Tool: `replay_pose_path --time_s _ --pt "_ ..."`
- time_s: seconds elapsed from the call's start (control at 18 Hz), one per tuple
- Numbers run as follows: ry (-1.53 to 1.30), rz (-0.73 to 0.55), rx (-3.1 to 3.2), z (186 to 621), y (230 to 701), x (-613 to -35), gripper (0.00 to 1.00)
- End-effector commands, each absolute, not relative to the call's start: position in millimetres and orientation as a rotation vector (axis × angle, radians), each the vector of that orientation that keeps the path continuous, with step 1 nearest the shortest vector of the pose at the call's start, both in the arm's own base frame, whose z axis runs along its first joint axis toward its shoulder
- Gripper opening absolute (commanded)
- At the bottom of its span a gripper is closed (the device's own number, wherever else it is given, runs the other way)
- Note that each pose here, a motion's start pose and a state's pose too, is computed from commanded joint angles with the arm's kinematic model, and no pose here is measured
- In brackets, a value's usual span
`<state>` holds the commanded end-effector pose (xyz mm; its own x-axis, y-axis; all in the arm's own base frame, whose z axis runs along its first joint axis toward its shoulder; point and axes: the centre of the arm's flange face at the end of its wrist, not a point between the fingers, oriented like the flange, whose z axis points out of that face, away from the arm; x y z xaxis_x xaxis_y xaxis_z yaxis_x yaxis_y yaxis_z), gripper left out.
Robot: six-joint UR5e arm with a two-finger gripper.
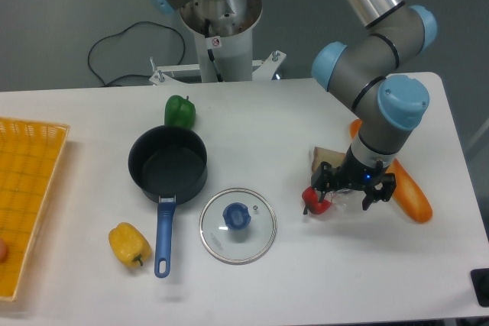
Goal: Pick up the toast
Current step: 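Lower the gripper and close it on the toast slice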
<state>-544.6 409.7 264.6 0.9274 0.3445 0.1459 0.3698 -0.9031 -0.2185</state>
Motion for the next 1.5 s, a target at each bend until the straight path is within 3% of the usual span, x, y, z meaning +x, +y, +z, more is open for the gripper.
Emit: replay_pose_path --time_s 0.11,0.44,0.83,1.5 --pt "-0.539 -0.152 -2.843 264.6 409.7 -544.6 0.68" --pt "-0.54 -0.169 -2.847 259.3 410.5 -541.0 0.54" --pt "-0.525 -0.176 -2.854 257.7 408.9 -537.2 0.2" --pt "-0.523 -0.169 -2.839 281.9 419.7 -534.7 0.08"
